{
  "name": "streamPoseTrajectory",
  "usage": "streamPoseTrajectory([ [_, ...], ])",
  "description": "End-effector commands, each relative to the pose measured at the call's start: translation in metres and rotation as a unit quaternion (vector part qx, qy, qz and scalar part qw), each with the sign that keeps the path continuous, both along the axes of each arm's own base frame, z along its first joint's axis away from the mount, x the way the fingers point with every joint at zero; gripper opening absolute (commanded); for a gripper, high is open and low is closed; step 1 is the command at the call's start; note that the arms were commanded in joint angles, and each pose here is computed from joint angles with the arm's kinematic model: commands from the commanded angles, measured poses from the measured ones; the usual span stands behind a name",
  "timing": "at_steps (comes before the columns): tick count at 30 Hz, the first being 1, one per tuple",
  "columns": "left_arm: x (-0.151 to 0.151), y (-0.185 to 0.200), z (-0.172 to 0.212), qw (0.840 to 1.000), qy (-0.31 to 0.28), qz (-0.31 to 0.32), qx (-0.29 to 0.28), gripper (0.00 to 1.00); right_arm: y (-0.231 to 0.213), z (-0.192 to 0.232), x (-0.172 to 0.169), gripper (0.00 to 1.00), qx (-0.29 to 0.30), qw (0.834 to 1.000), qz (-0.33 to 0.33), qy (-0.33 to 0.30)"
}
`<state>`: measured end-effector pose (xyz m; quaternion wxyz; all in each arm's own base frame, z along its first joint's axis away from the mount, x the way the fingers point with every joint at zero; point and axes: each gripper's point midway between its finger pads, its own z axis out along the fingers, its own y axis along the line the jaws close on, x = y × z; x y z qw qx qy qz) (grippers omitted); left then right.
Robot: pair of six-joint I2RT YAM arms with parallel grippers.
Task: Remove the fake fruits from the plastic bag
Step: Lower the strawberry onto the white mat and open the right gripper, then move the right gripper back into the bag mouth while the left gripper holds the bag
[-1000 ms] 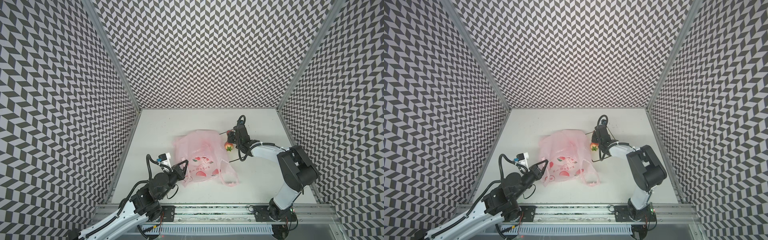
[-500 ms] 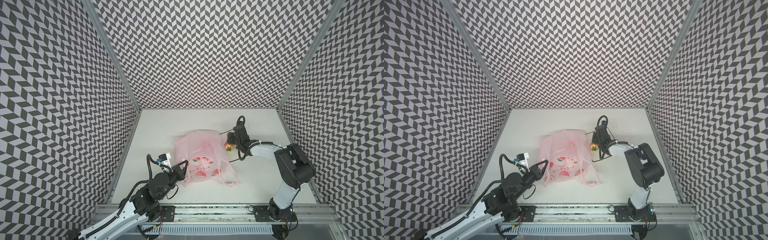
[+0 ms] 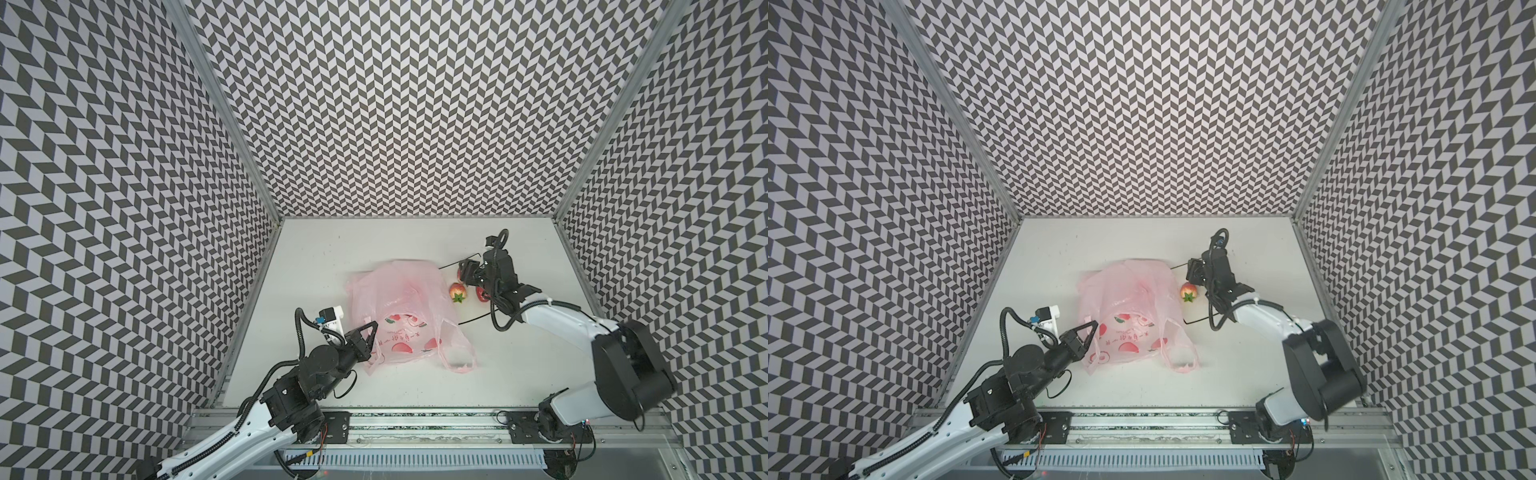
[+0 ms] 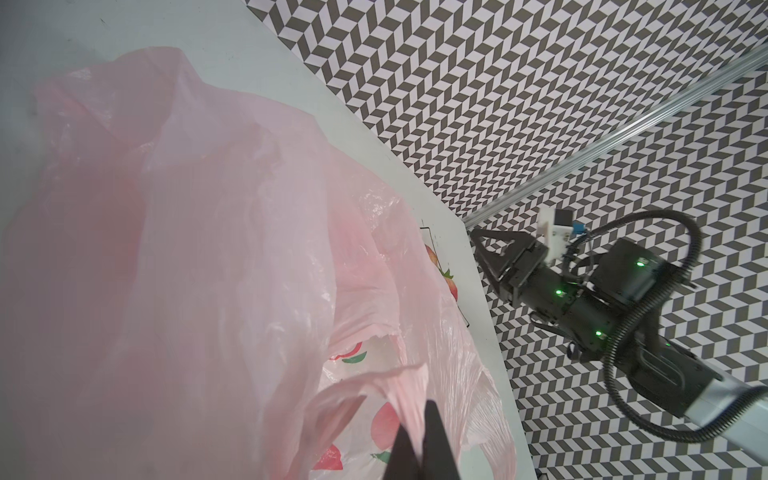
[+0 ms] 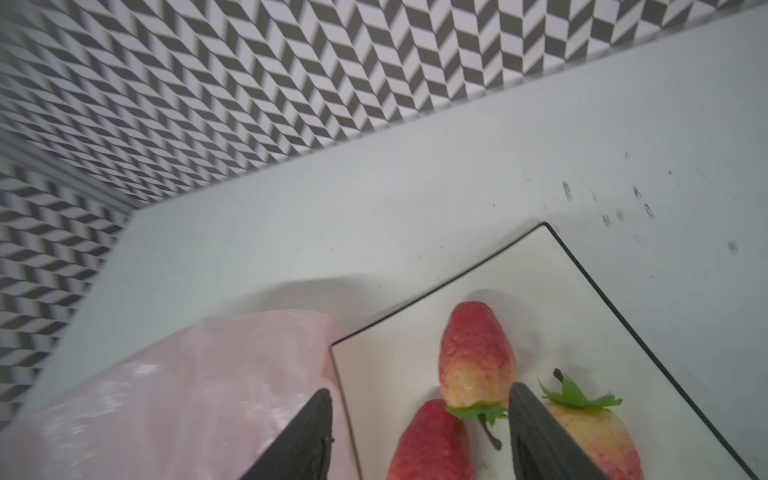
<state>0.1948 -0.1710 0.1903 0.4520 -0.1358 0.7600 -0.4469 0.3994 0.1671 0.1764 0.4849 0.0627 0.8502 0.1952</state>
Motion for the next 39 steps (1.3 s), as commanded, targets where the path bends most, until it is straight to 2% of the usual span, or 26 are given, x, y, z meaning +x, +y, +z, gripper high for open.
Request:
streamPoseTrajectory([
  [1, 0.003, -0.001, 0.025, 1.0, -0.026, 0.001, -0.015, 0.0, 0.036, 0.039, -0.031, 0.6, 0.058, 0.994, 0.088, -0.04],
  [4, 0.003, 0.001, 0.028, 0.999, -0.028, 0.006, -0.016, 0.0, 0.068, 0.067, -0.067, 0.57, 0.062, 0.985, 0.149, -0.067],
  [8, 0.003, 0.002, 0.032, 0.999, -0.035, 0.007, -0.019, 0.0, 0.116, 0.075, -0.114, 0.51, 0.066, 0.968, 0.231, -0.07],
  [13, 0.002, 0.003, 0.036, 0.999, -0.04, 0.006, -0.021, 0.0, 0.174, 0.045, -0.162, 0.47, 0.04, 0.948, 0.314, -0.043],
  [18, 0.001, 0.005, 0.041, 0.999, -0.046, 0.008, -0.019, 0.0, 0.212, -0.004, -0.181, 0.44, -0.019, 0.933, 0.36, -0.01],
  [21, 0.001, 0.007, 0.045, 0.998, -0.051, 0.009, -0.02, 0.0, 0.223, -0.032, -0.179, 0.44, -0.054, 0.927, 0.37, 0.001],
  [23, 0.001, 0.007, 0.047, 0.998, -0.054, 0.01, -0.022, 0.0, 0.225, -0.044, -0.17, 0.44, -0.079, 0.93, 0.36, -0.003],
  [29, -0.001, 0.007, 0.051, 0.998, -0.059, 0.003, -0.023, 0.0, 0.218, -0.055, -0.119, 0.5, -0.153, 0.955, 0.25, -0.05],
  [33, -0.003, 0.006, 0.053, 0.998, -0.058, -0.001, -0.015, 0.0, 0.213, -0.062, -0.091, 0.55, -0.191, 0.96, 0.193, -0.069],
  [39, -0.005, 0.003, 0.058, 0.998, -0.061, -0.015, -0.012, 0.0, 0.211, -0.075, -0.063, 0.62, -0.215, 0.963, 0.138, -0.084],
])
